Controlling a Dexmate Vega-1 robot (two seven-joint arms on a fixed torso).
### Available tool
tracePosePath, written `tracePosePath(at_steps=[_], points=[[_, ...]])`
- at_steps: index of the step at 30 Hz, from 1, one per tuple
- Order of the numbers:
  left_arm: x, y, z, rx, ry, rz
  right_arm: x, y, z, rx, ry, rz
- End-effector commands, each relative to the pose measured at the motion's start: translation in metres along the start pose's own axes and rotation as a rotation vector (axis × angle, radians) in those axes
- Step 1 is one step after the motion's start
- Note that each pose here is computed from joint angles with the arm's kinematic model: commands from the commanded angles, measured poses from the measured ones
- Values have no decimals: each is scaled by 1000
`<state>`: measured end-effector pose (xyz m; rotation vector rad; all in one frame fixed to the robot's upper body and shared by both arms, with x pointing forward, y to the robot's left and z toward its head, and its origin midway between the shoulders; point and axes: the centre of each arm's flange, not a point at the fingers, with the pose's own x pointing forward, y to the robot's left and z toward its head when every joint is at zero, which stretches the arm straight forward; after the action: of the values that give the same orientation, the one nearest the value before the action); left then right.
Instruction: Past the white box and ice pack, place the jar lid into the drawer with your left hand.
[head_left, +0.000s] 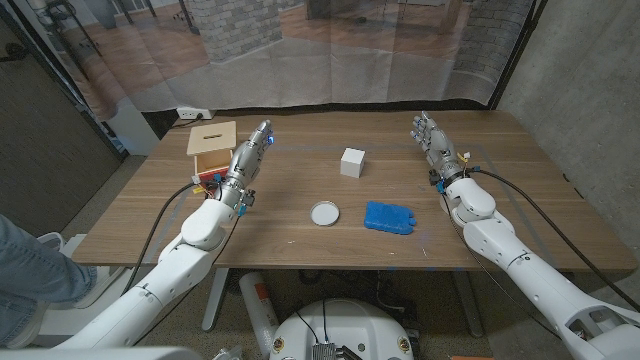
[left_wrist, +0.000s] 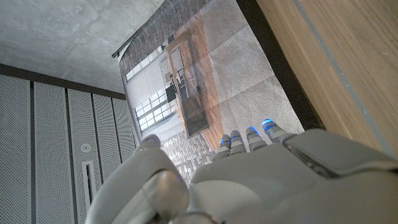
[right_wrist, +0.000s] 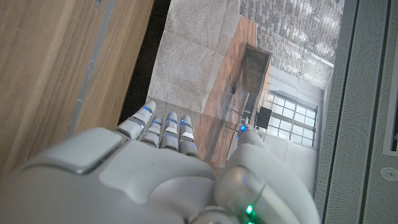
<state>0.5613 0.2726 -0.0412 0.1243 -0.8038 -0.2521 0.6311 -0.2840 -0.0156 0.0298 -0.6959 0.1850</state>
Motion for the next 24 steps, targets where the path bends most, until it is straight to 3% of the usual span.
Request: tracePosePath(at_steps=[1,24], points=[[-10,-6,2,23,-22,-10,-2,0,4,-4,-5,-1],[-27,-23,0,41,-78,-21,-8,-4,7,-3,-17,-10]])
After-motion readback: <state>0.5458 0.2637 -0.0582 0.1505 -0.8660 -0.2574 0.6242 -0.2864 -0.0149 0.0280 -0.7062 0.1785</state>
